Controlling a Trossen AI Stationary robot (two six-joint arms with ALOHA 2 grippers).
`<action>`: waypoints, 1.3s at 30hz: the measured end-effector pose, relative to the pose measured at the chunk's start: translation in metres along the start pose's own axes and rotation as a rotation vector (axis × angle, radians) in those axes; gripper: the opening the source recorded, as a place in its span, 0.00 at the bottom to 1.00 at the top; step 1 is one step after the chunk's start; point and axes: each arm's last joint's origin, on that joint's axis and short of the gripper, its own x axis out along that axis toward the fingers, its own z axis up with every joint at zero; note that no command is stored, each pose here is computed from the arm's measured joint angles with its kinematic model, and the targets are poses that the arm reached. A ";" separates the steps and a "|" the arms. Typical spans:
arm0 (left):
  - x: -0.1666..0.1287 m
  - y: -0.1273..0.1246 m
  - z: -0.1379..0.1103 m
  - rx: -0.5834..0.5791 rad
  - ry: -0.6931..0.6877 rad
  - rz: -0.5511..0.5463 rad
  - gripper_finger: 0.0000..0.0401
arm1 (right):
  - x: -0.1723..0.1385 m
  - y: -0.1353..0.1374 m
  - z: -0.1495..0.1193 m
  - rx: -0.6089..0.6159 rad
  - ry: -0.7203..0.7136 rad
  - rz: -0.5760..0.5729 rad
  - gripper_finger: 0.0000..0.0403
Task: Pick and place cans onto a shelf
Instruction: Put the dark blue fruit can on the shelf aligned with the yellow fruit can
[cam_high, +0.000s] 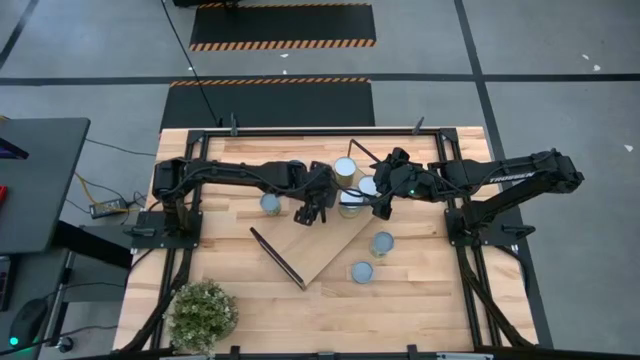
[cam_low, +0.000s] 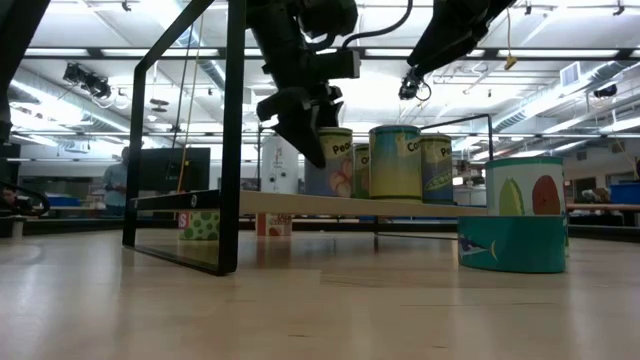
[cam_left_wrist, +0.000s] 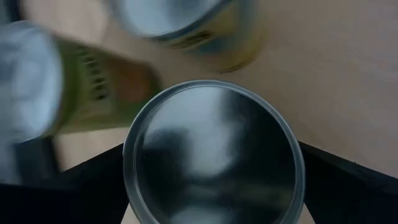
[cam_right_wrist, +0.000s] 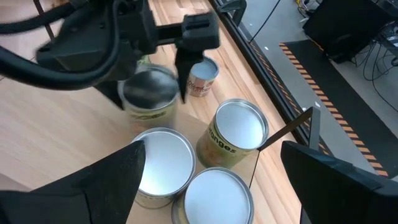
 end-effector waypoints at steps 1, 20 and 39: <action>0.000 -0.001 0.000 0.000 -0.013 -0.036 0.98 | 0.000 0.000 0.000 0.000 0.000 0.000 0.95; -0.002 0.006 -0.006 -0.048 -0.016 -0.082 0.98 | 0.000 0.000 0.000 0.001 0.001 0.011 0.95; -0.030 0.013 -0.006 -0.010 -0.022 0.037 0.98 | 0.000 0.001 0.001 -0.001 -0.010 0.020 0.95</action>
